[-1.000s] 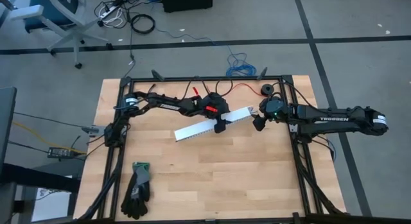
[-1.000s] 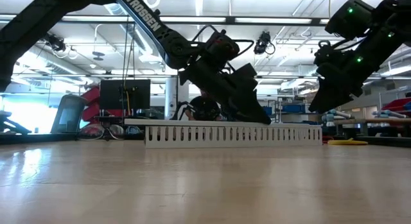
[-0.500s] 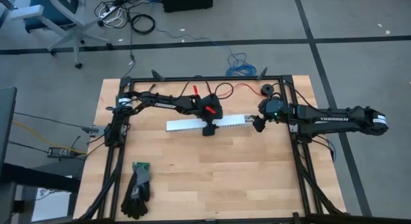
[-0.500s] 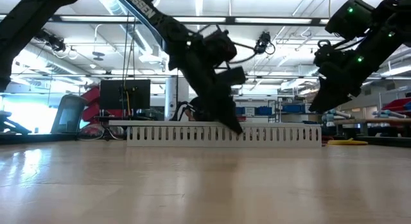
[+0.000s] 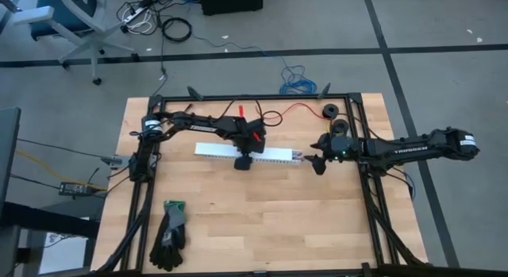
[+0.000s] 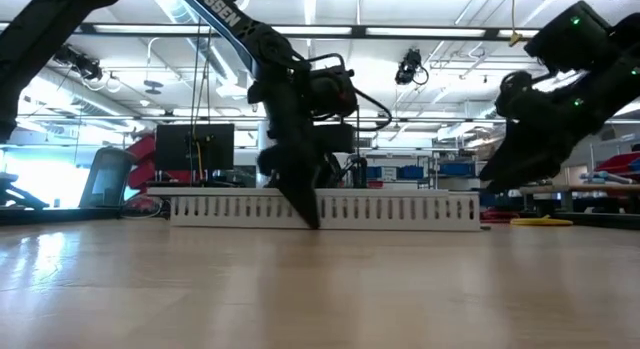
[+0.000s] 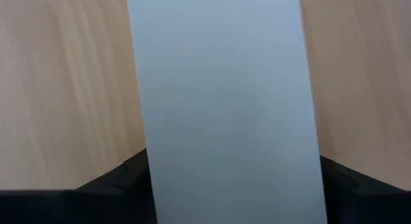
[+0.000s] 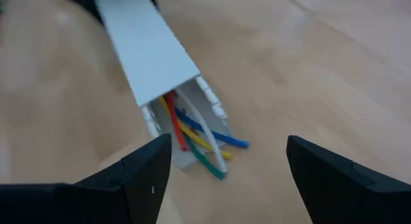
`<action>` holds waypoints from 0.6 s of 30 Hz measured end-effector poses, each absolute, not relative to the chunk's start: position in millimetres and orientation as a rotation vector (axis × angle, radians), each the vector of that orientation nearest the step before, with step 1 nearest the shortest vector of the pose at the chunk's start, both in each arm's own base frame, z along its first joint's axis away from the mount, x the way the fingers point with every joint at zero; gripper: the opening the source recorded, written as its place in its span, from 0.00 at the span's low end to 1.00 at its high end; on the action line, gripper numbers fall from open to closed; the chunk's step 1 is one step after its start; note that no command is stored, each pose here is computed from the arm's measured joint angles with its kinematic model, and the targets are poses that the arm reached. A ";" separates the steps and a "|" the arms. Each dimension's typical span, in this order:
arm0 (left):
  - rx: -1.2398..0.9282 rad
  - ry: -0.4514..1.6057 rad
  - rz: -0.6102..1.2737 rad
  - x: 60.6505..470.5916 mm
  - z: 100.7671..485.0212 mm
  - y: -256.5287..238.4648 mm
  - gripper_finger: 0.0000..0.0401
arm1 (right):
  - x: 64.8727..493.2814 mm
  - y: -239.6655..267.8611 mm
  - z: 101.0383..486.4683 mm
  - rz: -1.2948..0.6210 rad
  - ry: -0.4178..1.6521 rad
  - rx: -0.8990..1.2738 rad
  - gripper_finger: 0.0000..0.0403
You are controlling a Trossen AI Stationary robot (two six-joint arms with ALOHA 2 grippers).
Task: Ziptie cables
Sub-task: Close the cable duct
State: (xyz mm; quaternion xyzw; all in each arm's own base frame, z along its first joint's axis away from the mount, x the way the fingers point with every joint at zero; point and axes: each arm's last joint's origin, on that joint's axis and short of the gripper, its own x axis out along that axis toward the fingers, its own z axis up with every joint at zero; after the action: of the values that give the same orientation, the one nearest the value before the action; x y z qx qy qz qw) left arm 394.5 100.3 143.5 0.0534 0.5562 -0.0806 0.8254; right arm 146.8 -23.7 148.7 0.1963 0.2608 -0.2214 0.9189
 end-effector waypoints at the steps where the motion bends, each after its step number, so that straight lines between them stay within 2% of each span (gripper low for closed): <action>1: 0.115 1.206 -0.187 391.5 143.3 100.6 0.67 | 147.8 -21.6 149.6 -0.438 0.528 0.397 0.73; 6: 0.082 1.231 -0.202 385.8 144.5 105.8 0.64 | 149.2 -13.4 150.4 -0.375 0.537 0.323 0.73; 18: 0.093 1.164 -0.150 391.2 148.1 108.1 0.69 | 157.4 -14.1 130.4 -0.440 0.678 0.130 0.73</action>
State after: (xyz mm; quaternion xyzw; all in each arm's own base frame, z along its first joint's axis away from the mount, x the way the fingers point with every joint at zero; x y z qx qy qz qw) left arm 391.2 108.1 148.1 0.0440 0.5488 -0.0709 0.8318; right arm 157.4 -14.1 130.4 0.0634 0.3296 -0.2139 0.9174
